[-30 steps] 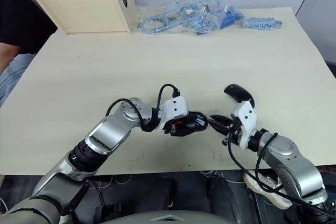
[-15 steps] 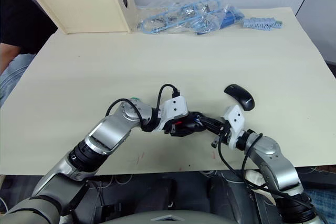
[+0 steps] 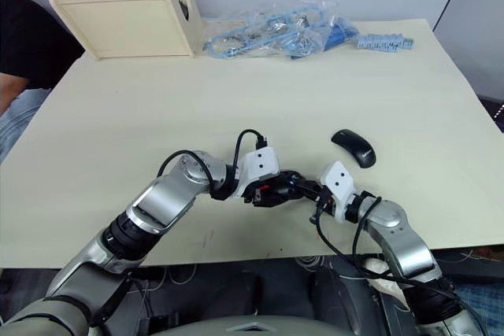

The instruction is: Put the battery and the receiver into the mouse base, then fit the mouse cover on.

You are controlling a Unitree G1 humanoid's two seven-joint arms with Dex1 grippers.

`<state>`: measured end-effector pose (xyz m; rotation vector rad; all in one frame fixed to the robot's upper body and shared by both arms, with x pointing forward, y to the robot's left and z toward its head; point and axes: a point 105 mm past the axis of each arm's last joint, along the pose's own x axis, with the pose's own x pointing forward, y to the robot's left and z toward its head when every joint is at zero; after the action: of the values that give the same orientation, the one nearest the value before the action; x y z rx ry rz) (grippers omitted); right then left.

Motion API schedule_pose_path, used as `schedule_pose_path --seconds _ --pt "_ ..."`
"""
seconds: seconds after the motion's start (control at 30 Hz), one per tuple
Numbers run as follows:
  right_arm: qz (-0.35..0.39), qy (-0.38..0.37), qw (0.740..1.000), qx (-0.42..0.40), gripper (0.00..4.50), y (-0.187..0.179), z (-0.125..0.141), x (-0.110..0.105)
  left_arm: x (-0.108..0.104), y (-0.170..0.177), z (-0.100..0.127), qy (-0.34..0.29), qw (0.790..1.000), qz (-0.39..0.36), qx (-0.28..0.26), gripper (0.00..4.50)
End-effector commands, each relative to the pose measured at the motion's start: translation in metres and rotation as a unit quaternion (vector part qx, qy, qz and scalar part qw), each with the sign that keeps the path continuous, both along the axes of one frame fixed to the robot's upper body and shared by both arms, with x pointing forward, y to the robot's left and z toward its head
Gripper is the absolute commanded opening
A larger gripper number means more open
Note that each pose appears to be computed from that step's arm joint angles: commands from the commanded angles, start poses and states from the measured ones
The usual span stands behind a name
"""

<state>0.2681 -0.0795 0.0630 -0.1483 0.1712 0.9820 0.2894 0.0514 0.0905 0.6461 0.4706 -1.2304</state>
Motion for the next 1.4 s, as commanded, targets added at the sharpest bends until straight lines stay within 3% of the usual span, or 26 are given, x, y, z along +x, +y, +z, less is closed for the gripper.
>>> schedule_pose_path --seconds 0.03,0.17,0.43,0.53,0.67,0.8,0.87,1.0,1.23,1.4 --pt "-0.024 0.052 0.998 -0.003 0.04 -0.018 -0.015 -0.003 -0.008 -0.002 -0.009 0.019 1.000 -0.013 0.006 2.96" --pt "-0.005 -0.019 0.999 0.042 0.04 -0.031 0.037 -0.009 -0.008 -0.002 -0.009 0.017 1.000 -0.010 0.001 2.96" --pt "0.024 -0.028 0.999 0.025 0.04 -0.073 0.058 -0.038 -0.009 0.002 -0.009 0.021 1.000 -0.008 -0.003 2.96" --pt "0.026 -0.031 0.999 0.016 0.88 -0.088 0.060 -0.048 -0.009 0.003 -0.009 0.021 1.000 -0.007 -0.004 2.96" --pt "0.024 -0.039 0.999 0.006 2.97 -0.106 0.064 -0.062 -0.008 0.006 -0.008 0.020 1.000 -0.005 -0.004 2.96" --pt "0.019 -0.044 0.999 -0.007 4.35 -0.116 0.066 -0.070 -0.007 0.008 -0.008 0.018 1.000 -0.003 -0.006 2.96" --pt "0.015 -0.045 0.999 -0.005 4.44 -0.117 0.067 -0.070 -0.006 0.007 -0.006 0.020 1.000 -0.002 -0.016 2.96" --pt "0.013 -0.044 0.999 -0.006 4.50 -0.119 0.067 -0.074 -0.006 0.009 0.013 0.015 0.998 0.004 -0.062 4.45" --pt "0.009 -0.058 0.998 0.009 4.50 -0.124 0.072 -0.074 -0.017 0.049 0.056 0.008 0.983 0.057 -0.173 4.45" --pt "0.010 -0.071 0.997 0.024 4.50 -0.124 0.077 -0.073 -0.028 0.078 0.064 0.011 0.975 0.103 -0.195 4.45"
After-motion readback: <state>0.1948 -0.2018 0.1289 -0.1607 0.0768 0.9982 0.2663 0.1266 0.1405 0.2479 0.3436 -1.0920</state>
